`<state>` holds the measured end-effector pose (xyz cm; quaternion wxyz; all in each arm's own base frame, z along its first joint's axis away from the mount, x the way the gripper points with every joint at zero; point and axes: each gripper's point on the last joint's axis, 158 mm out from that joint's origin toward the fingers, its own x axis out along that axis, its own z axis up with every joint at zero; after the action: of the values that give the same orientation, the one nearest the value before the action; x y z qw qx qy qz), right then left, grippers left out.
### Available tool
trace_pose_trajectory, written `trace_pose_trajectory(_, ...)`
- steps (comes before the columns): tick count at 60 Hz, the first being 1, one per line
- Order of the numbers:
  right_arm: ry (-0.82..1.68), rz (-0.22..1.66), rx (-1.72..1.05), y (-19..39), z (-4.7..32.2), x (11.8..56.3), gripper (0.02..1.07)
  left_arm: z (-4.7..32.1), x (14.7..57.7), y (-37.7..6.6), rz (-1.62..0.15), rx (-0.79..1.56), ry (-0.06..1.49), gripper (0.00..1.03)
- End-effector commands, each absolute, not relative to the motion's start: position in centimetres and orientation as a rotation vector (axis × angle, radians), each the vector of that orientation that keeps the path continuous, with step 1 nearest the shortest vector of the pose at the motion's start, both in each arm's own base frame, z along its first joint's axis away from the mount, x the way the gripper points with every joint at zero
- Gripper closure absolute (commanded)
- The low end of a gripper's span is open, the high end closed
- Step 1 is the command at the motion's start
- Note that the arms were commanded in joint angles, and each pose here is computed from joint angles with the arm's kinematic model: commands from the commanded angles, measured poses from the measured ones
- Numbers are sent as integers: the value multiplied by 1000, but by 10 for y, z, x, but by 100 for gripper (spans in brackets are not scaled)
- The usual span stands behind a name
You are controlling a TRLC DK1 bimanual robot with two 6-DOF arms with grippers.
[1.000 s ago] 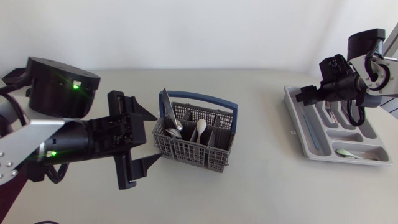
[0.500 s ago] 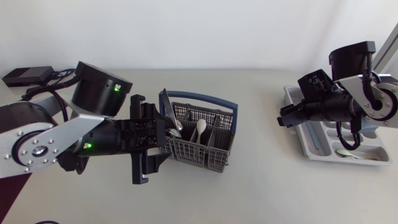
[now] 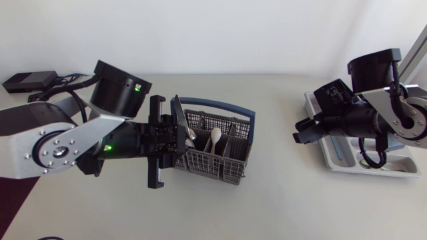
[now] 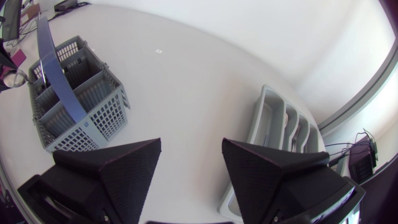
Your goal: Sort the cutlery from the basket into the organizer compartments.
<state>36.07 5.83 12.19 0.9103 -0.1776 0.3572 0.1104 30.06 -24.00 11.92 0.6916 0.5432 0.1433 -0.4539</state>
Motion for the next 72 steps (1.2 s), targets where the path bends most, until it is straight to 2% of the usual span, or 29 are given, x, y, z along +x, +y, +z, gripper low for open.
trace_pose_trajectory(1,763,229,-372,58,112,352,35,123,307,-249,-1027,1260,284,82)
trace_pose_trajectory(4,763,231,-374,59,113,351,35,120,306,-249,-1029,1274,288,84)
trace_pose_trajectory(12,754,255,-386,67,117,348,34,117,303,-251,-1049,1300,286,100)
trace_pose_trajectory(21,712,305,-411,87,132,341,34,118,304,-247,-1038,1303,292,100)
trace_pose_trajectory(31,644,382,-458,119,152,328,27,136,306,-239,-994,1285,260,100)
trace_pose_trajectory(41,622,407,-483,134,163,323,27,158,306,-231,-936,1253,204,100)
trace_pose_trajectory(54,595,447,-514,150,174,319,25,207,301,-220,-888,1038,118,100)
trace_pose_trajectory(72,499,570,-558,191,195,299,25,246,289,-222,-888,710,199,100)
